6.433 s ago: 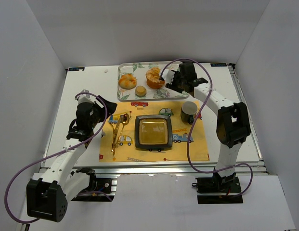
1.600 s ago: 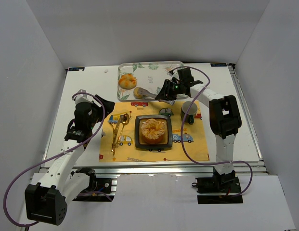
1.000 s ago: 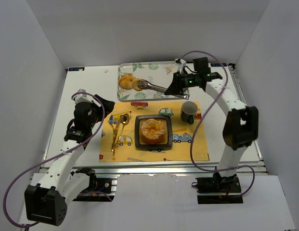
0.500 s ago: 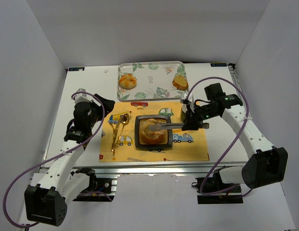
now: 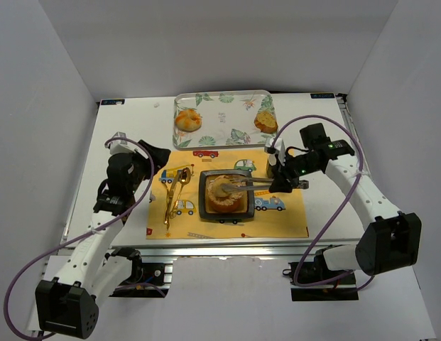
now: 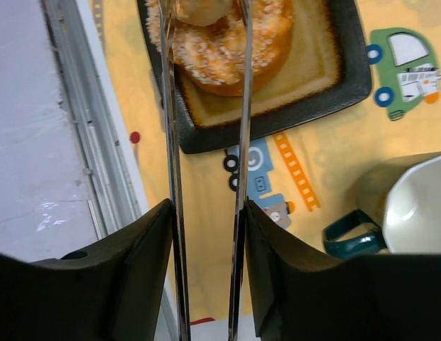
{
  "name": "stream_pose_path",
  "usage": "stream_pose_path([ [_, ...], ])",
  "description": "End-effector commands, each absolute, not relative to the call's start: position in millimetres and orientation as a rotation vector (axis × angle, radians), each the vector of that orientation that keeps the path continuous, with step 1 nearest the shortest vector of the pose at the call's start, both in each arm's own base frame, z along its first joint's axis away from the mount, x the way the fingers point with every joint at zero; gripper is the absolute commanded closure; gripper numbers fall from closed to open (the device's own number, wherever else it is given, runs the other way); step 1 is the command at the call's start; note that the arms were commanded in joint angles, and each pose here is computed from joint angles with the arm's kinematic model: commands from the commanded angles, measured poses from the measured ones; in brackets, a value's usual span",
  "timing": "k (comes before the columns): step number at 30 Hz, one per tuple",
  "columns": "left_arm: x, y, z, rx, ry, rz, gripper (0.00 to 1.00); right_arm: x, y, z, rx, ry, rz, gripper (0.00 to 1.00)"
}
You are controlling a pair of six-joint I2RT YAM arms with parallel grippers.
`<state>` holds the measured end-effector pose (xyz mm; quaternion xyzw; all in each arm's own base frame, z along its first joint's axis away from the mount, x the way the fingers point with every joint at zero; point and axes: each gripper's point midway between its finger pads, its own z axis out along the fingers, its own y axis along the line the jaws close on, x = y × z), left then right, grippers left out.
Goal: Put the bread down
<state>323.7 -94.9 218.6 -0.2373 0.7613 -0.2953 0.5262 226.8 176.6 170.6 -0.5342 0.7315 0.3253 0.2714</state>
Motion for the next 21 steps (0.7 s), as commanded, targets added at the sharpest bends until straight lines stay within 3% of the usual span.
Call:
stream_pose_path([
  [1,319,-93,229,-0.566,1.776,-0.721,0.17,244,176,173,-1.406,1.949,0.804,0.51],
  [5,318,-93,230,-0.57,1.772,-0.724,0.17,246,177,178,-1.389,1.933,0.799,0.41],
  [21,324,-95,235,-0.555,1.779,-0.727,0.17,256,184,245,-1.319,1.735,0.807,0.45],
])
